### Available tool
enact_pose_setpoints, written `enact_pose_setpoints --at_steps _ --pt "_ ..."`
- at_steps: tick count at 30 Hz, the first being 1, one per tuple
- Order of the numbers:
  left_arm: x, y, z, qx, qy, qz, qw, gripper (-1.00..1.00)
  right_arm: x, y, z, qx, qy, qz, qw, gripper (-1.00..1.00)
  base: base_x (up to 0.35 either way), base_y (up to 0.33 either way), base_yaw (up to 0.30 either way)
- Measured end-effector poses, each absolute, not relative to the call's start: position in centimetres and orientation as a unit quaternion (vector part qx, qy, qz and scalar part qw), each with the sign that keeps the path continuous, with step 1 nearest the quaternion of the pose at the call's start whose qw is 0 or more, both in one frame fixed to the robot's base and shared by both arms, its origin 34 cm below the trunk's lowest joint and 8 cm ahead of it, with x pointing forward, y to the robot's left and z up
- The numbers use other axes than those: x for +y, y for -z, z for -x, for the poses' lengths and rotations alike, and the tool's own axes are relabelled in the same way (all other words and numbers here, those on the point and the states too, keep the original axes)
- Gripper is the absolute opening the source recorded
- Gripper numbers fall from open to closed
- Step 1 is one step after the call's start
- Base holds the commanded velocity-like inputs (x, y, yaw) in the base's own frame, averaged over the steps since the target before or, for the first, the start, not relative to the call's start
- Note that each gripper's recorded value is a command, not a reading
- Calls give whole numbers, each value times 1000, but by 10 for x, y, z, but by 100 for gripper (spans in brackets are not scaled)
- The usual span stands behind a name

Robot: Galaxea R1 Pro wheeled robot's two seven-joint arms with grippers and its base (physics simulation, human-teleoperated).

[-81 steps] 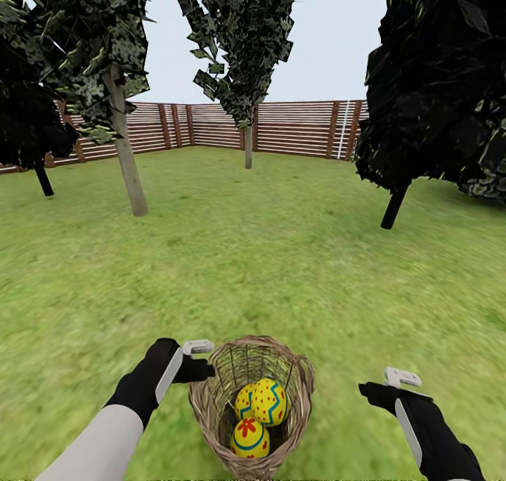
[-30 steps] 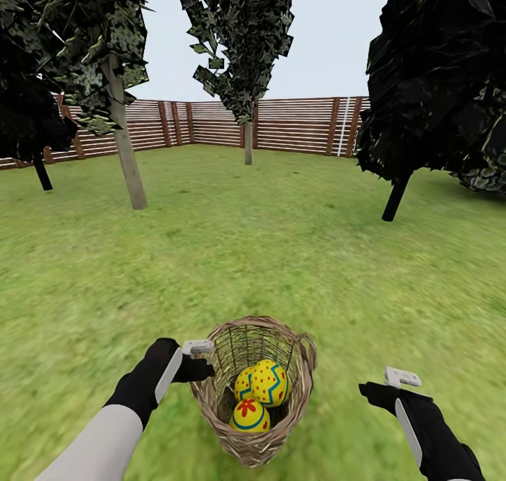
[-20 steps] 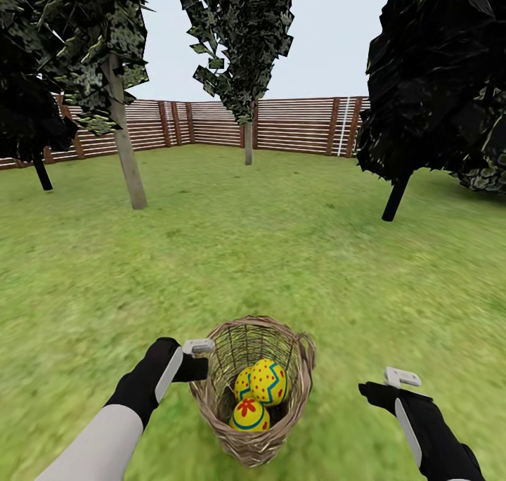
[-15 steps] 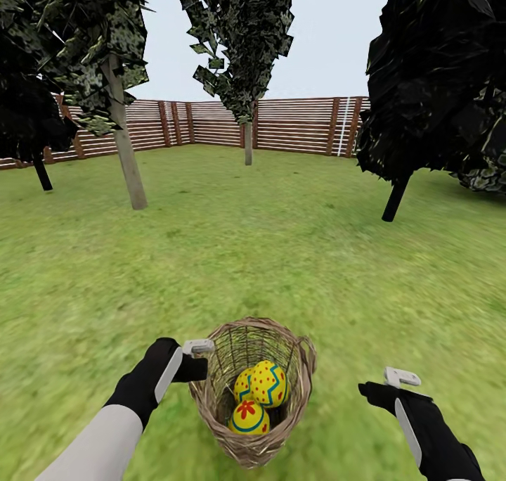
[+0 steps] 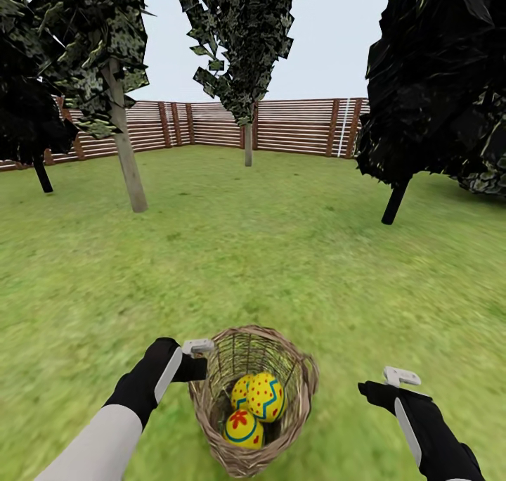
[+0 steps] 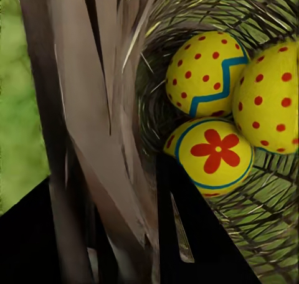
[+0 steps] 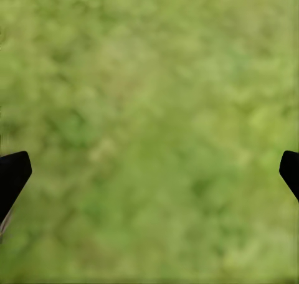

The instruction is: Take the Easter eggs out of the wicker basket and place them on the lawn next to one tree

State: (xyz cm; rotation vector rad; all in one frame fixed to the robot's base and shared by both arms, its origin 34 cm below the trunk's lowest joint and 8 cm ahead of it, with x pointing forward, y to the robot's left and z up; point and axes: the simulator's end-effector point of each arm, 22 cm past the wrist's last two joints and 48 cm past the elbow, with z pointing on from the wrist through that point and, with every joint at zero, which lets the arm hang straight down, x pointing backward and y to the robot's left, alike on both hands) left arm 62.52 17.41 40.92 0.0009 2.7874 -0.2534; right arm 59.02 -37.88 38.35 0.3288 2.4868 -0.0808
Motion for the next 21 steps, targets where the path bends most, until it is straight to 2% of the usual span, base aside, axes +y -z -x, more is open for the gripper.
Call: enact_pose_setpoints --at_steps 21 --pt "177 -455 -637 982 86 -1 171 -100 -379 -427 -599 943 32 -124 308 100 0 0 0"
